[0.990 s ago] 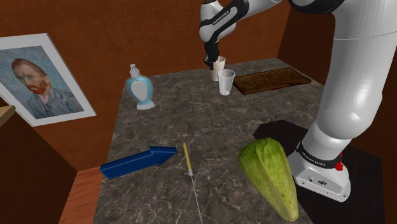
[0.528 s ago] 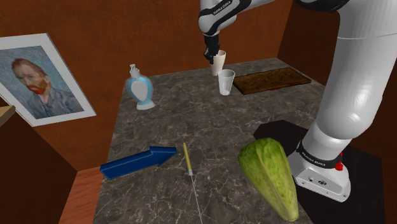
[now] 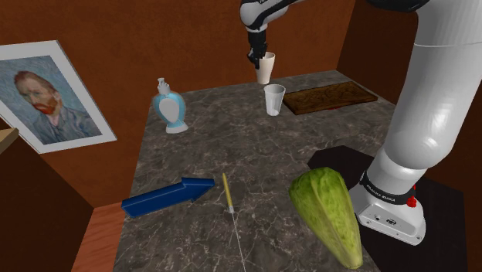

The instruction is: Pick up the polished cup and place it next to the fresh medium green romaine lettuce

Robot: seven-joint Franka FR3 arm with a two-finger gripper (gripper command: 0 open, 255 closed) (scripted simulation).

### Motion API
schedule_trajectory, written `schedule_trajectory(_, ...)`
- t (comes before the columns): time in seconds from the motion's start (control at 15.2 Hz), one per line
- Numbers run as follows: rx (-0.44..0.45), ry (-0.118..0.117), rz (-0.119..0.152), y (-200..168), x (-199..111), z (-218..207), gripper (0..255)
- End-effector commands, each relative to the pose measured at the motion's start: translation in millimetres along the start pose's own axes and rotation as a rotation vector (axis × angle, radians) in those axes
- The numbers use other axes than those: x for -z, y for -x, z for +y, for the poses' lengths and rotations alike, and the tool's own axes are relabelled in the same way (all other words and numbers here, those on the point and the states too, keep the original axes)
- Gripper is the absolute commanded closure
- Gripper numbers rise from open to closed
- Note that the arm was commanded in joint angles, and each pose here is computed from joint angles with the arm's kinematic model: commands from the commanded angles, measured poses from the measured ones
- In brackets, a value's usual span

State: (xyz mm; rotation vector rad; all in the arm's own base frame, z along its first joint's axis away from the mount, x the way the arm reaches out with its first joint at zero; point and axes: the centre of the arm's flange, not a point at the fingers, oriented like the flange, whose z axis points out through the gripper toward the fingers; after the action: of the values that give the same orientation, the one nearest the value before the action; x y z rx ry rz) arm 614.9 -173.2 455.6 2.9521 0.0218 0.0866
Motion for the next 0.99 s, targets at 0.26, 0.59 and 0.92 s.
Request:
schedule_trajectory(0.26,0.000,0.000,0.000,-3,30,6,255)
schedule_trajectory(0.59,0.000,0.000,0.000,-4,56,11,255)
schedule_trajectory(0.92,0.000,0.000,0.000,-6,82,16,255)
